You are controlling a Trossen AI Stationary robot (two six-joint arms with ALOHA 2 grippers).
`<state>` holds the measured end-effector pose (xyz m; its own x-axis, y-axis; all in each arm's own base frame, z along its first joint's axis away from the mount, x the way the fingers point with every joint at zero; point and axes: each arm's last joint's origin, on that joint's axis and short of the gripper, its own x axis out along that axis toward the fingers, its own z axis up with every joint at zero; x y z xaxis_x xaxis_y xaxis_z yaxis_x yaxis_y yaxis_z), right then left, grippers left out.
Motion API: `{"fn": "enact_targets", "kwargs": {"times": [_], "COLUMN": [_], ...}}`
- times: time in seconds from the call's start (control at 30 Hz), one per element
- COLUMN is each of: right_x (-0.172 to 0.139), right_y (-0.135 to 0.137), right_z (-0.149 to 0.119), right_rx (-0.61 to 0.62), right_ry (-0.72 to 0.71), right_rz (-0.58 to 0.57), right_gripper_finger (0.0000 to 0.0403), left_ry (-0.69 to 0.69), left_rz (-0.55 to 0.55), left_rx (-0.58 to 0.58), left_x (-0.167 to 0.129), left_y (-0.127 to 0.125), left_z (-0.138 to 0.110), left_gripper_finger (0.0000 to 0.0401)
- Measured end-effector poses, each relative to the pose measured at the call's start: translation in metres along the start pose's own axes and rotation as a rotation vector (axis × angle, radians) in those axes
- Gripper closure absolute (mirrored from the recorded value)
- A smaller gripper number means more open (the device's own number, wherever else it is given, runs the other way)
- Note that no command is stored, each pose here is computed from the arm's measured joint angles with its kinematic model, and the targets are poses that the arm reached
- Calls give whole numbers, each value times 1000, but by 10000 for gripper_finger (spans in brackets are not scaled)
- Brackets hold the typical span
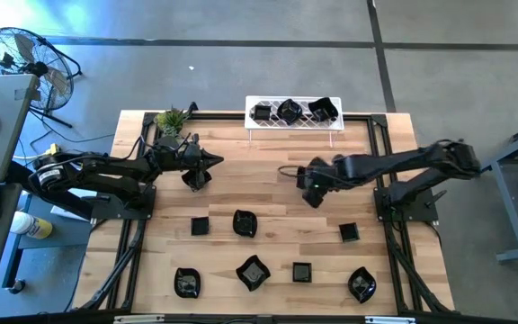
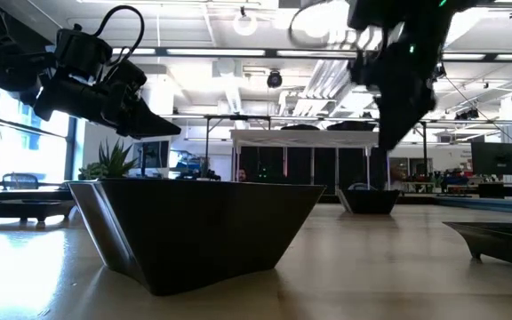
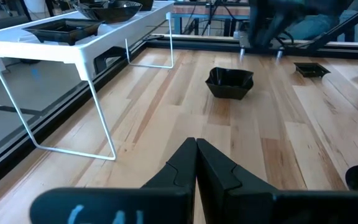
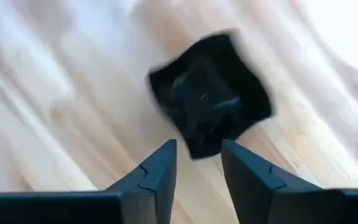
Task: Pick & Place Mini shaped plates
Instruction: Stack the distorted square plate on top of the distorted square plate on the shelf
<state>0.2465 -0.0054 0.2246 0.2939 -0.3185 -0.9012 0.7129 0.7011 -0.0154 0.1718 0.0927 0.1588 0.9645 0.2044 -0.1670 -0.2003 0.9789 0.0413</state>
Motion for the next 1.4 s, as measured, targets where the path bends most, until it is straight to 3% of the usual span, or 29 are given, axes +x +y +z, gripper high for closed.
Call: {"fn": "enact_targets", "kwargs": {"times": [0.2,0.33,0.47,0.67,1.27,1.4], "right_x": [-5,15,35,53,77,85], "right_y": [-13,-20,-22,-25,-27,-23], "right_z": [-24,-48,-60,-62,-63,-63], "right_rx": [494,648,745,832,825,816], "right_ry": [-83,-28,-55,-127,-109,-111], "right_rz": [-35,-71,-15,96,51,54], "right_gripper_finger": [261,262,264,265,266,284], "left_ry": [2,8,12,12,13,14], "left_rz": [0,-1,-1,-1,-1,-1], "left_rx": [-1,-3,-2,-1,0,-1], "left_x": [0,0,0,0,0,0], "left_y": [0,0,0,0,0,0], "left_z": [0,-1,-1,-1,-1,-1], "left_gripper_finger": [397,397,397,397,397,397]}}
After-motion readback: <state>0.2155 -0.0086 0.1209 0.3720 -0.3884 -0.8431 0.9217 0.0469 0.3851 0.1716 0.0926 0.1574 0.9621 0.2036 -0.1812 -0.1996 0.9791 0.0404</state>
